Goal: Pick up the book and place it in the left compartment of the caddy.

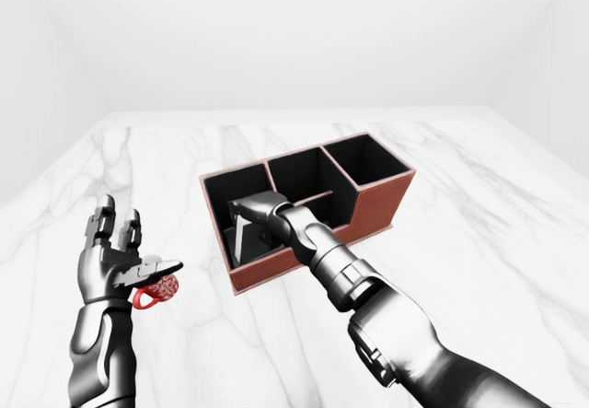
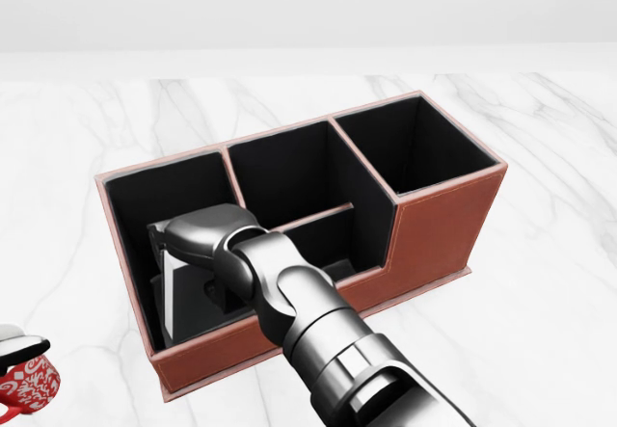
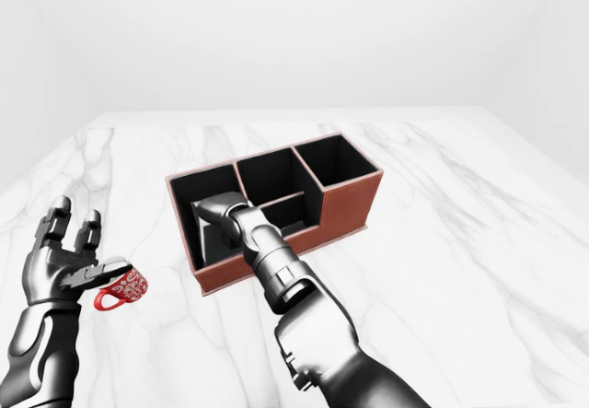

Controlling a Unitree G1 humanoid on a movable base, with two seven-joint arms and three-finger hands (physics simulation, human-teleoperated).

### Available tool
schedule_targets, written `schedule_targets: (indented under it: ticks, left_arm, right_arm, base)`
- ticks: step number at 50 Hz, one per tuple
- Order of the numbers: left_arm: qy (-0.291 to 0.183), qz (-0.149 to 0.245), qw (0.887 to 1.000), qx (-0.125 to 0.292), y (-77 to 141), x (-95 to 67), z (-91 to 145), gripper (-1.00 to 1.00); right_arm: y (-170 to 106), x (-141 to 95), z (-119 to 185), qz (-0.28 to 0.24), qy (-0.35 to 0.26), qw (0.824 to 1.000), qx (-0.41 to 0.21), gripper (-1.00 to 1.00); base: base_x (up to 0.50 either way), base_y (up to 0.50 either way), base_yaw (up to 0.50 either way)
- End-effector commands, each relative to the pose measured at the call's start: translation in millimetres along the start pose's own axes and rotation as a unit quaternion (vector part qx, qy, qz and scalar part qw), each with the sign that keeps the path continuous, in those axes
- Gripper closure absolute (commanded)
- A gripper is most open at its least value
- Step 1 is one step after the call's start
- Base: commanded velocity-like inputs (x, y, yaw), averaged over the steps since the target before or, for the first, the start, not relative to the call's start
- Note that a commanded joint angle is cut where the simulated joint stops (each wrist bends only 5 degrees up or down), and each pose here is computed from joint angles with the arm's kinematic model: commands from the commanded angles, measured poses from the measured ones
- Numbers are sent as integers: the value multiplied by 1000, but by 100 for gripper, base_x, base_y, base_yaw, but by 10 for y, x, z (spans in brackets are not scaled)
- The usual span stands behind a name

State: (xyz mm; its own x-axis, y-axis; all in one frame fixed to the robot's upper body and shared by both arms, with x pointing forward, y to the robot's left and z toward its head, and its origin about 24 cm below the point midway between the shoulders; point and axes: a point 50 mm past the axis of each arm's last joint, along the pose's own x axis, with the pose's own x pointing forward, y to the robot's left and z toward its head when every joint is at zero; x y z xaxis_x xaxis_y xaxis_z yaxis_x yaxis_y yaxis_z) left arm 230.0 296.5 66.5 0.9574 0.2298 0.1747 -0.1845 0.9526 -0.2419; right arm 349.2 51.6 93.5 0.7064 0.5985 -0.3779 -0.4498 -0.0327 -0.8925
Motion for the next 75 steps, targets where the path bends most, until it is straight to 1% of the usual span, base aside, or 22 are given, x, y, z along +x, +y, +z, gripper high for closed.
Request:
schedule_targets:
  ticks: [1, 9, 10, 11, 12, 22, 24, 35, 40, 41, 42, 50, 54, 64, 70, 75]
  left_arm:
    - [5, 1, 1000, -3, 8, -8, -26, -100]
    - [6, 1, 1000, -4, 7, -11, -34, -100]
    - [6, 1, 1000, -4, 6, -11, -33, -100]
    - [6, 0, 1000, -5, 5, -11, -33, -100]
    - [6, 0, 1000, -4, 5, -11, -34, -100]
    - [8, -2, 1000, -5, -12, -1, -44, -100]
    - [8, -2, 1000, -6, -10, 1, -44, -100]
    - [5, -9, 1000, -6, -56, 22, -36, -100]
    - [5, -12, 1000, -6, -74, 35, -40, -100]
    - [6, -12, 1000, -6, -74, 35, -41, -100]
    - [9, -12, 1000, -6, -80, 43, -58, -100]
    - [13, -15, 1000, -4, -112, 67, -78, -100]
    - [8, -19, 1000, -3, -137, 72, -55, -100]
    - [-1, -21, 1000, 3, -166, 76, -15, -100]
    - [-4, -24, 1000, 8, -206, 95, 0, -100]
    - [-8, -29, 999, 11, -253, 107, 32, -100]
  right_arm:
    - [-25, 3, 1, -18, -1, 1000, 15, 100]
    - [-62, -7, 51, -19, -11, 1000, 16, 100]
    - [-95, -14, 63, -21, -14, 1000, 15, 53]
    - [-124, -20, 69, -27, -13, 999, 14, -11]
    - [-144, -28, 80, -25, -14, 999, 15, -100]
    - [-312, -127, 157, -42, -18, 999, 15, -100]
    - [-421, -202, 212, -52, -21, 998, 13, -100]
    - [-575, -542, 352, -64, -25, 998, 10, -100]
    - [-630, -717, 390, -112, -26, 993, 7, -100]
    - [-630, -720, 391, -113, -26, 993, 7, -100]
    - [-644, -784, 413, -130, -28, 991, 4, -100]
    - [-804, -1095, 537, -213, -36, 976, -6, -100]
    - [-908, -1181, 537, -239, -37, 970, -9, -100]
    - [-1020, -1306, 473, -270, -35, 962, -12, -100]
    - [-1112, -1484, 456, -311, -35, 950, -18, -100]
    - [-1155, -1595, 420, -334, -33, 942, -21, -100]
  base:
    - [0, 0, 0]
    - [0, 0, 0]
    - [0, 0, 0]
    - [0, 0, 0]
    - [0, 0, 0]
    - [0, 0, 0]
    - [0, 0, 0]
    - [0, 0, 0]
    - [0, 0, 0]
    - [0, 0, 0]
    - [0, 0, 0]
    - [0, 0, 0]
    - [0, 0, 0]
    - [0, 0, 0]
    - [0, 0, 0]
    - [0, 0, 0]
